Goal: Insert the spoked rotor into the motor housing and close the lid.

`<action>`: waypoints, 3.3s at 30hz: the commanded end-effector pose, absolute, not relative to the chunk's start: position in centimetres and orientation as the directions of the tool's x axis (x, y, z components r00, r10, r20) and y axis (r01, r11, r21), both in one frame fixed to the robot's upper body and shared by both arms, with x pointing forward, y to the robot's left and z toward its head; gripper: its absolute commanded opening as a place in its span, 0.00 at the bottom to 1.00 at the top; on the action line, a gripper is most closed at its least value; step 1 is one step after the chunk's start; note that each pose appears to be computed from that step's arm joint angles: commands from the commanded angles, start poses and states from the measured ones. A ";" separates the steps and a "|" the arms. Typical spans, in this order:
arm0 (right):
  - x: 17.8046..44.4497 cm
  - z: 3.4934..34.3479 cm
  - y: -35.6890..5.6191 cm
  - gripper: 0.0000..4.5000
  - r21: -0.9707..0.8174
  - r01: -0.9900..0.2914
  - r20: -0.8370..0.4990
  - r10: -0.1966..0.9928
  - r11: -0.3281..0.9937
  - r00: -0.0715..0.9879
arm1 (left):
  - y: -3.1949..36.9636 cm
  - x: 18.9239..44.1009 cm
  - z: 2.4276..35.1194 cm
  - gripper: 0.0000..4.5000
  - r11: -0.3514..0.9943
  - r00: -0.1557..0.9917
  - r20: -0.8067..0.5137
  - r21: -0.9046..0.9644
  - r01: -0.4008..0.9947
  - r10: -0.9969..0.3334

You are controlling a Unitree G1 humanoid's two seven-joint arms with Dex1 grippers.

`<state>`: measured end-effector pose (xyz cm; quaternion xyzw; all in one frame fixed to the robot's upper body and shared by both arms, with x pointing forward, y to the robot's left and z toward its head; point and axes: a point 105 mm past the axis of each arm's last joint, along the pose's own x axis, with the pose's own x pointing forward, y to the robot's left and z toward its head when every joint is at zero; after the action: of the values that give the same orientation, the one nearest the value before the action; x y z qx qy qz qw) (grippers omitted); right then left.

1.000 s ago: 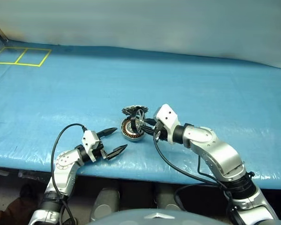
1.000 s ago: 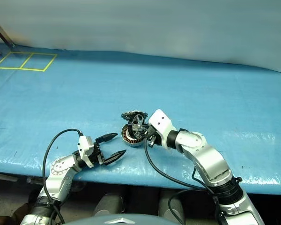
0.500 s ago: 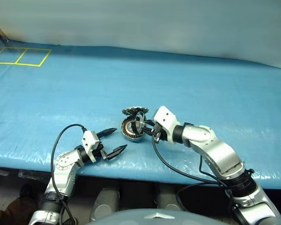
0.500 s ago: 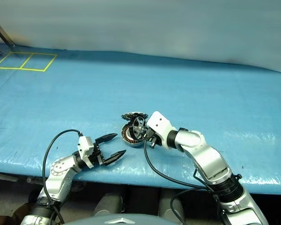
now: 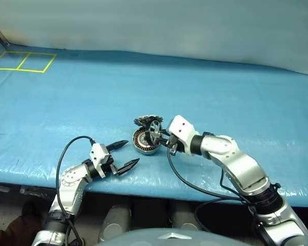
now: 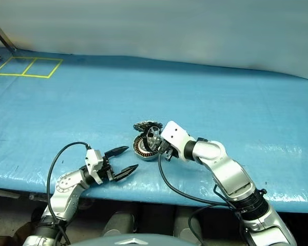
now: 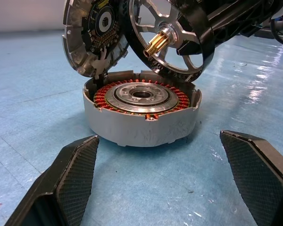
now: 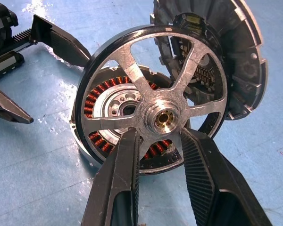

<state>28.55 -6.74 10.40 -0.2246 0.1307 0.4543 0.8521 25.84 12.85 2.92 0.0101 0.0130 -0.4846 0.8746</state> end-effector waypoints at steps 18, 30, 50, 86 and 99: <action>28.6 10.5 -6.1 0.39 -0.300 -0.842 -0.437 0.720 0.449 0.540 | 12.5 25.7 3.7 1.00 0.542 0.543 0.001 0.043 0.839 -0.840; 28.5 11.1 -5.6 0.50 -0.284 -0.838 -0.399 0.737 0.467 0.546 | 12.5 25.7 3.6 1.00 0.541 0.542 -0.007 0.040 0.840 -0.841; 30.0 8.5 -3.9 0.00 -0.107 -0.821 -0.353 0.751 0.560 0.558 | 13.1 26.1 3.8 1.00 0.555 0.557 -0.017 0.069 0.829 -0.830; 33.4 9.6 -10.8 0.00 -0.180 -0.521 -0.319 0.451 0.834 0.833 | 13.3 26.9 4.2 1.00 0.544 0.547 -0.009 0.082 0.835 -0.837; 36.0 14.8 -6.1 0.00 -0.006 -0.648 -0.106 0.644 0.762 0.758 | 13.8 26.4 4.1 1.00 0.558 0.560 -0.006 0.068 0.827 -0.828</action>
<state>36.39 -7.39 12.79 -0.0525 0.0788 0.3058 0.9474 26.34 13.56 3.18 0.0239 0.0053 -0.4690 0.8829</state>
